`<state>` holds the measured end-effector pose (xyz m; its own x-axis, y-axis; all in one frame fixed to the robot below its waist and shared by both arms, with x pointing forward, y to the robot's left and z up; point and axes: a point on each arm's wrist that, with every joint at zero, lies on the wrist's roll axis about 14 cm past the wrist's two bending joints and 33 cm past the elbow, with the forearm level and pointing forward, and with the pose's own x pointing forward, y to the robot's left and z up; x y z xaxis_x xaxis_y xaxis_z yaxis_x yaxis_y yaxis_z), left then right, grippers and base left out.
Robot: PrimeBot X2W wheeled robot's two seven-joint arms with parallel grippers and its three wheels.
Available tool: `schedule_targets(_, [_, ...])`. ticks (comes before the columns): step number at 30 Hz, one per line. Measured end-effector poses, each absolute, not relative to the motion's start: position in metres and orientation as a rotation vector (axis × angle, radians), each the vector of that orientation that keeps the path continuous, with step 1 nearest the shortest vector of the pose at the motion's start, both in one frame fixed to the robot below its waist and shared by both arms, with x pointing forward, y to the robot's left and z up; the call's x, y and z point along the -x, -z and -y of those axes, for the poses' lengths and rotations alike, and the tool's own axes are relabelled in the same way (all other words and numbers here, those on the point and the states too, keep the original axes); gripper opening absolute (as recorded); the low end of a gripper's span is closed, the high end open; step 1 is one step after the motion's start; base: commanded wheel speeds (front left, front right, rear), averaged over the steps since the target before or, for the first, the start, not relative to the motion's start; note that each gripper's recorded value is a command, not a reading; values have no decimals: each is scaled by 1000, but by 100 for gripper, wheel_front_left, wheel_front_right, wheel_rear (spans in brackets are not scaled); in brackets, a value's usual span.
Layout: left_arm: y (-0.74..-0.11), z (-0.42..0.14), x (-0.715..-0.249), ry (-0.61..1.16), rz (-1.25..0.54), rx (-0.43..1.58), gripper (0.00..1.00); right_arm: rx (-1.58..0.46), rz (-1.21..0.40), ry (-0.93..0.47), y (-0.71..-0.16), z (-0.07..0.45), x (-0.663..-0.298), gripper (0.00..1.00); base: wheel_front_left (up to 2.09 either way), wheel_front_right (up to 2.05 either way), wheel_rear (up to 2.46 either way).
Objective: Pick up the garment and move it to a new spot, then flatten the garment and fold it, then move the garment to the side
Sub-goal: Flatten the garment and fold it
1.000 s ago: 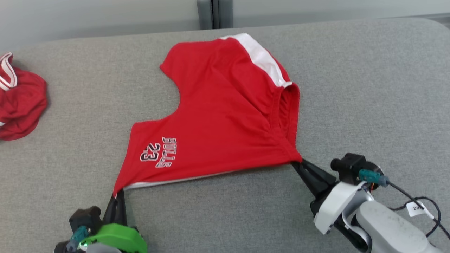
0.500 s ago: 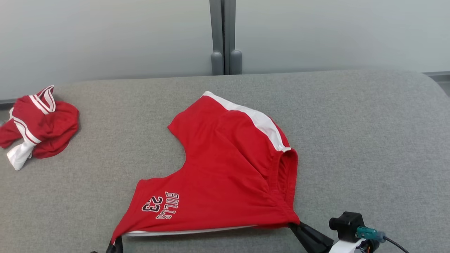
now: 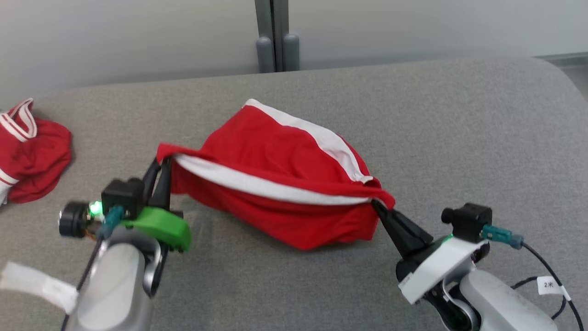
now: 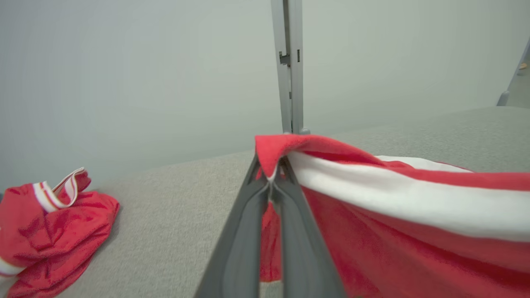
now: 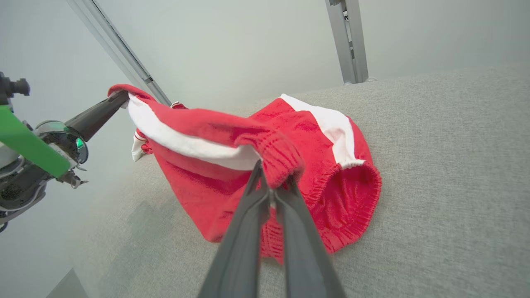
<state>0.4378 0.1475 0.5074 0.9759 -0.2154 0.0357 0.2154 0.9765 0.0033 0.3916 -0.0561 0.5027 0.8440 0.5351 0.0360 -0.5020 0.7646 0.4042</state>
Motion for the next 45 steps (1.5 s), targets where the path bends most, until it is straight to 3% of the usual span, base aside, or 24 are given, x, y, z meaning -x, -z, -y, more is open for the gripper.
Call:
schedule_targets(4, [-527, -113, -497, 376, 39, -133, 0, -512, -73, -527, -509, 57, -426, 0, 0, 0, 0])
schedule_targets(15, [-488, -76, -584, 572, -157, -274, 0, -657, -168, -444, -471, 61, -471, 0, 0, 0, 0])
schedule_targets(32, [-401, -34, -625, 698, -339, -318, 0, -715, -251, -305, -428, 97, -477, 0, 0, 0, 0])
schedule_targets(33, [-399, -33, -625, 698, -342, -317, 11, -706, -251, -302, -427, 98, -477, 0, 0, 0, 0])
schedule_targets(34, [-397, -33, -625, 696, -346, -317, 45, -696, -248, -299, -427, 100, -477, 25, 0, 0, 0])
schedule_targets(35, [-394, -33, -624, 693, -355, -318, 98, -686, -245, -296, -427, 101, -478, 85, 0, 0, 0])
schedule_targets(36, [-394, -33, -623, 692, -354, -319, 100, -676, -242, -297, -428, 102, -477, 100, 0, 0, 0])
schedule_targets(45, [-393, -44, -605, 632, -348, -239, 100, -568, -203, -275, -434, 117, -469, 100, 0, 0, 0])
